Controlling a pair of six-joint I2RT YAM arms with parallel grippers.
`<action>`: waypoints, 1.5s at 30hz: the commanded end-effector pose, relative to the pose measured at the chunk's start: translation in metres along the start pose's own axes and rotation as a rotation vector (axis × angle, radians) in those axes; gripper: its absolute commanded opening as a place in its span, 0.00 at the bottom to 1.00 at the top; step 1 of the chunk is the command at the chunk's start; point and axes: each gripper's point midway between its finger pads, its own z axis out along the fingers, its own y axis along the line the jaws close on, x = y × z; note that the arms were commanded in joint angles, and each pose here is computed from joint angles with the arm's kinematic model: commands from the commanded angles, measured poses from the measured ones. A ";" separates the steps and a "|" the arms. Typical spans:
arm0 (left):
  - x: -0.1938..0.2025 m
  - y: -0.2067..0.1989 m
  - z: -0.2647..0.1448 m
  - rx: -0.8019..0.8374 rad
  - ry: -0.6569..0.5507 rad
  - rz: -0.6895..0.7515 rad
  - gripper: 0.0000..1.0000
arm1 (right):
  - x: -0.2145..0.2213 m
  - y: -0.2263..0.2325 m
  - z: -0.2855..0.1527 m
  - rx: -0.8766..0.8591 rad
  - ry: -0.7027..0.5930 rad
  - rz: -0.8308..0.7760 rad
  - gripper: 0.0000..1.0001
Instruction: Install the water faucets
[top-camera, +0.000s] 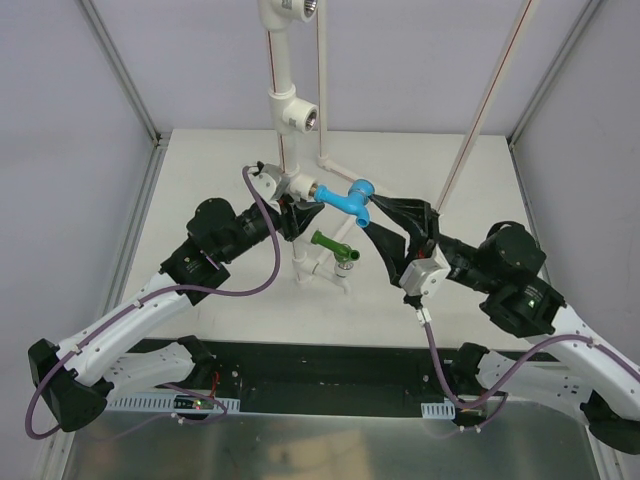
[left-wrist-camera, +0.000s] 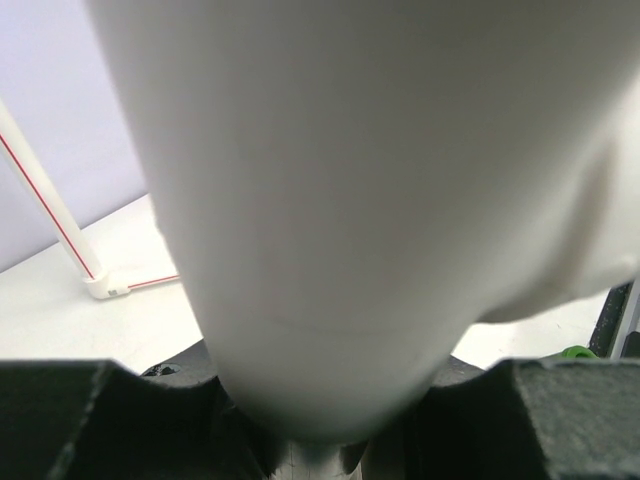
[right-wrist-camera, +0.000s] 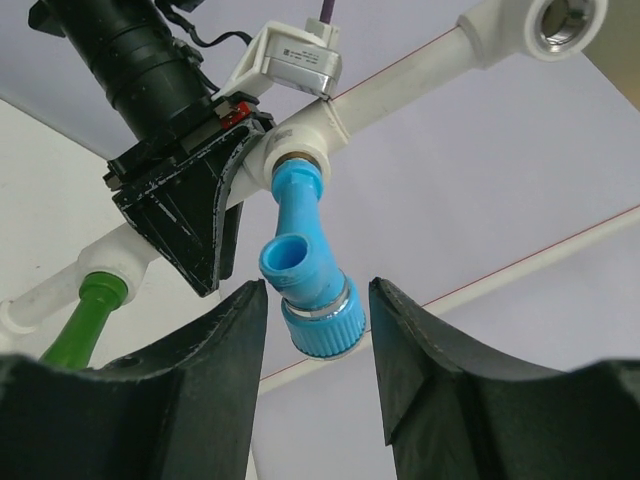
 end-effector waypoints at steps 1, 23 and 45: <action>0.023 -0.005 -0.007 -0.011 0.110 -0.168 0.00 | -0.012 -0.011 0.004 -0.019 -0.035 -0.101 0.51; 0.028 -0.006 -0.008 -0.005 0.118 -0.183 0.00 | 0.000 -0.011 0.033 -0.024 -0.025 -0.075 0.48; 0.029 -0.006 -0.010 -0.010 0.121 -0.182 0.00 | 0.014 -0.006 0.045 -0.034 0.011 -0.056 0.44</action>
